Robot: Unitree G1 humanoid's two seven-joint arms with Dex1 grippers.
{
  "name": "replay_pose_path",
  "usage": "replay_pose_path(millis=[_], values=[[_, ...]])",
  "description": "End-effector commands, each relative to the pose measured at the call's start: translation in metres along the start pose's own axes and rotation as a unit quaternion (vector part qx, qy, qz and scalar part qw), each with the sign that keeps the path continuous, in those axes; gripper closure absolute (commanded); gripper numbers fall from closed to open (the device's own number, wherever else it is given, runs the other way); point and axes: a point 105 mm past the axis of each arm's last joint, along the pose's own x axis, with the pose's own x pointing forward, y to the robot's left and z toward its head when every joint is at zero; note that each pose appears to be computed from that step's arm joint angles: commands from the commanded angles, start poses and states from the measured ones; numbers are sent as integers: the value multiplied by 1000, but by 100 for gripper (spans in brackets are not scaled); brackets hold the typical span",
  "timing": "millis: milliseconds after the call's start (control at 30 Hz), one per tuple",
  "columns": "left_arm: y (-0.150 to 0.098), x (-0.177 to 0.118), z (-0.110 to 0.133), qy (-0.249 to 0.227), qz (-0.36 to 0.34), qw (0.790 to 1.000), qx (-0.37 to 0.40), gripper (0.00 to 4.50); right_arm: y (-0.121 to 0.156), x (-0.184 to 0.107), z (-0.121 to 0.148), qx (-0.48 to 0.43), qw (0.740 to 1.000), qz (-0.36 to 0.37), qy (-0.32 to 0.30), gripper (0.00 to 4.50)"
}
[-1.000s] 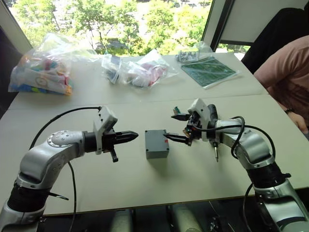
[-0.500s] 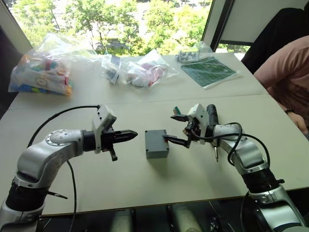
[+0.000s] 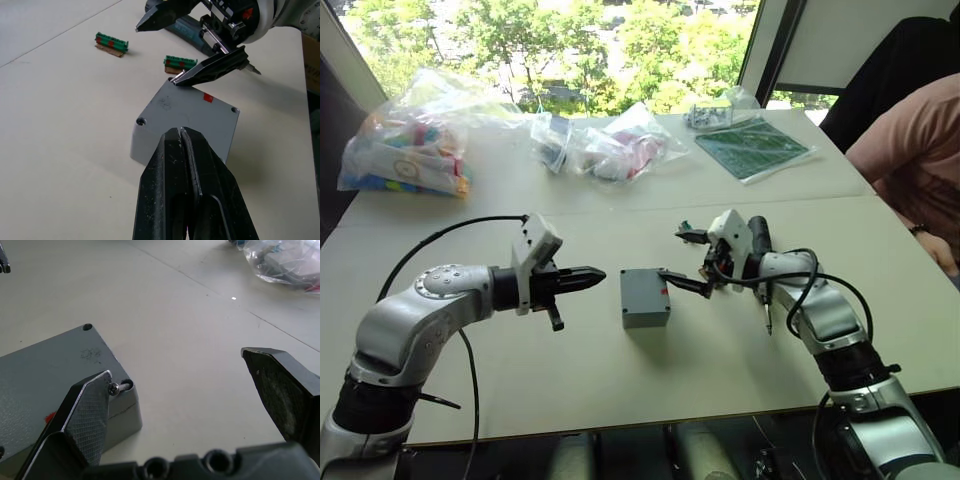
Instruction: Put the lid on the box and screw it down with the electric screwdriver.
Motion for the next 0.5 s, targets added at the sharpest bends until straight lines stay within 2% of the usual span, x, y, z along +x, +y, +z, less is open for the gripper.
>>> replay_pose_path(millis=[33, 133, 267, 500], values=[[-4, 0, 7, -7, -5, 1000, 17, 450, -7, 0, 11, -14, 1000, -11, -16, 2], [-5, 0, 6, -7, -4, 1000, 18, 450, -3, 2, 18, 10, 999, 2, -35, 2], [-5, 0, 5, -6, -2, 1000, 17, 450, 15, -6, 19, 46, 997, 49, -37, 2], [-5, 1, 4, -5, -4, 1000, 17, 450, 19, -12, 12, 98, 994, 36, -34, 2]])
